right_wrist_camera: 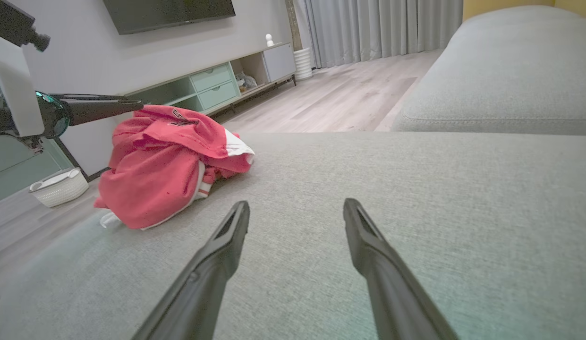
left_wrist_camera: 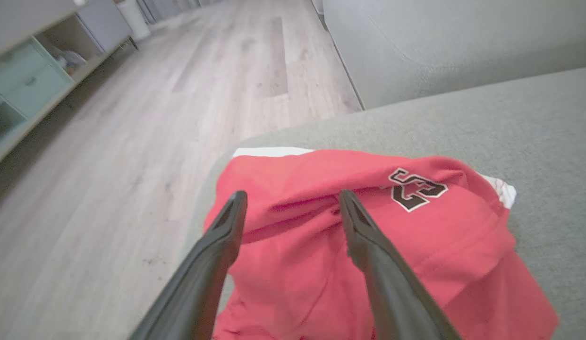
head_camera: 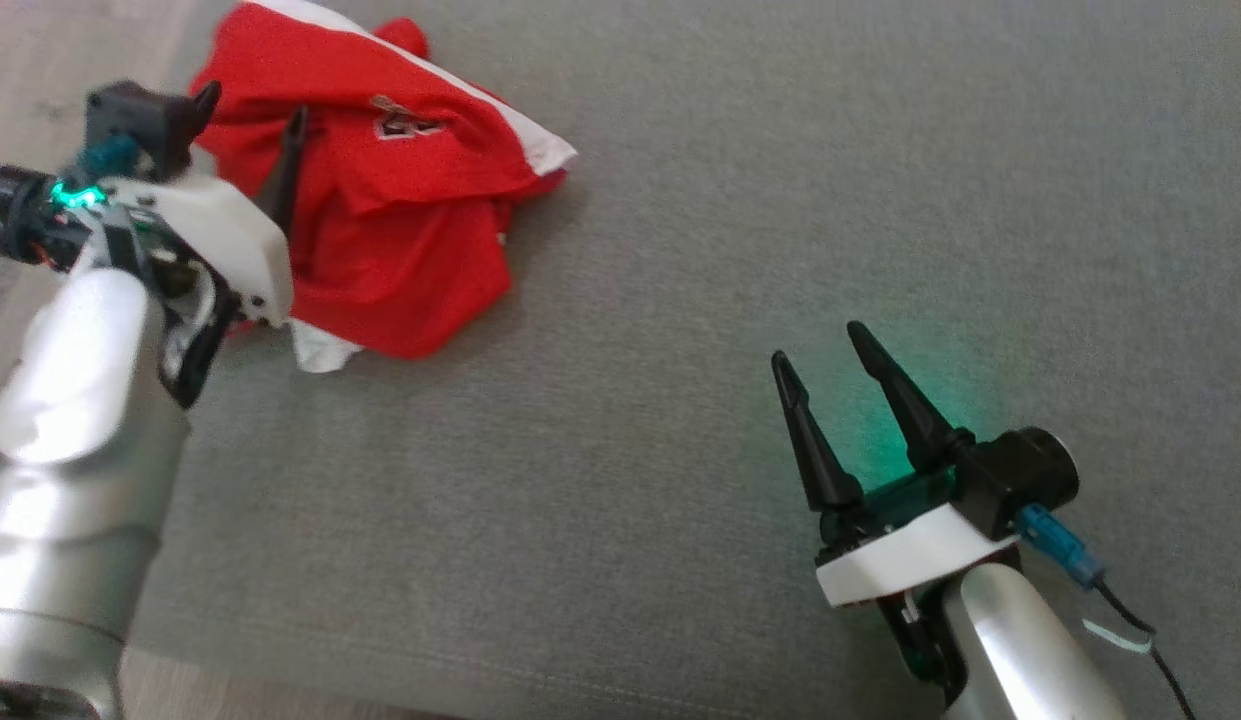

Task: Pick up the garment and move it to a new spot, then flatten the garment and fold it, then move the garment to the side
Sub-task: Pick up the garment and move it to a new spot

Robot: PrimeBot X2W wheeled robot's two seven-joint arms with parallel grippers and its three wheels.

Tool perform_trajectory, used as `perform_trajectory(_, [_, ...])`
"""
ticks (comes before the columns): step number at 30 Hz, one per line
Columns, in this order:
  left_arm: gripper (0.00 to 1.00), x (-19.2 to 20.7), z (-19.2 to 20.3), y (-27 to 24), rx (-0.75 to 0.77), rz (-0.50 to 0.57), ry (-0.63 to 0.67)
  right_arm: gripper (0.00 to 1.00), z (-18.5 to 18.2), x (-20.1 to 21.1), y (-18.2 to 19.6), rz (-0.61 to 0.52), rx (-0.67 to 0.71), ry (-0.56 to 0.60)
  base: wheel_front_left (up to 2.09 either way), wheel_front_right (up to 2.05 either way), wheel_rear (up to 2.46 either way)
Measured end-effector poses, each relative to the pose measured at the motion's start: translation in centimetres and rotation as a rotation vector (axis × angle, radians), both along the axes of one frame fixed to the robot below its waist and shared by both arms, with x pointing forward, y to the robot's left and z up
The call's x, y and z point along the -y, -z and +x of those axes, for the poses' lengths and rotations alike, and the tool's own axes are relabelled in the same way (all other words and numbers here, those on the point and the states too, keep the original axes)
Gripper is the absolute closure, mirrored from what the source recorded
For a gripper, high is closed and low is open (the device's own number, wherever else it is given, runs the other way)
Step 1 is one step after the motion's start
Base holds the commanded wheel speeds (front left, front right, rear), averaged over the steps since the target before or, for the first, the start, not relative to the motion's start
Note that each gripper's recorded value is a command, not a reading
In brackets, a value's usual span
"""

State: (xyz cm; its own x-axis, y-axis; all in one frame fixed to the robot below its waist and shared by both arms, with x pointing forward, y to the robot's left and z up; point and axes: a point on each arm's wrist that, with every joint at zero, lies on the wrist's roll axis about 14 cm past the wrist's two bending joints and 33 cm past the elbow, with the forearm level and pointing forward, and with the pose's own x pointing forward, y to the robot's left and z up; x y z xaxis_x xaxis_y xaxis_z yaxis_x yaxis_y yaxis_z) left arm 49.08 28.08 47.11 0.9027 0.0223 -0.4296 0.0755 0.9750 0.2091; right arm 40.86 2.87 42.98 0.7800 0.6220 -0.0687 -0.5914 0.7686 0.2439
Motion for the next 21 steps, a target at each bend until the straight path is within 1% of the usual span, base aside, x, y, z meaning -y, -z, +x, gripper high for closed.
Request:
perform_trajectory(6, [0.00, 0.7, 1.4, 4.4, -0.169, -0.050, 0.017, 0.00, 0.8, 1.9, 1.6, -0.015, -0.035, 0.053, 0.00, 0.00, 0.00])
perform_trajectory(7, [0.48, 1.0, 1.4, 5.1, -0.195, -0.052, 0.024, 0.00, 0.8, 2.1, 1.9, -0.018, -0.041, 0.061, 0.00, 0.00, 0.00])
perform_trajectory(8, [1.00, 1.3, 1.4, 5.7, -0.215, -0.053, 0.033, 0.00, 0.8, 2.3, 2.0, -0.020, -0.045, 0.066, 0.00, 0.00, 0.00])
perform_trajectory(11, [1.00, 2.1, 1.4, 6.1, -0.221, -0.070, 0.057, 0.00, 0.9, 2.7, 2.1, -0.024, -0.047, 0.076, 0.00, 0.00, 0.00])
perform_trajectory(13, [1.00, 2.0, 1.6, 5.2, -0.169, -0.060, 0.076, 0.00, 0.9, 2.7, 1.7, -0.024, -0.037, 0.077, 0.00, 0.00, 0.00])
perform_trajectory(14, [1.00, 1.8, 2.0, 4.2, -0.112, -0.054, 0.083, 0.00, 0.9, 2.7, 1.5, -0.024, -0.030, 0.077, 0.00, 0.00, 0.00])
perform_trajectory(15, [1.00, 1.8, 2.0, 4.2, -0.112, -0.054, 0.083, 0.00, 0.9, 2.7, 1.5, -0.024, -0.030, 0.077, 0.00, 0.00, 0.00])
perform_trajectory(18, [1.00, 1.0, 3.4, -0.5, 0.112, -0.011, 0.115, 0.00, 0.8, 2.8, 0.5, -0.023, -0.005, 0.078, 0.00, 0.00, 0.00])
perform_trajectory(21, [1.00, 1.4, 4.4, -5.8, 0.324, 0.005, 0.144, 0.00, 0.6, 2.8, -0.9, -0.015, 0.025, 0.081, 0.00, 0.00, 0.00])
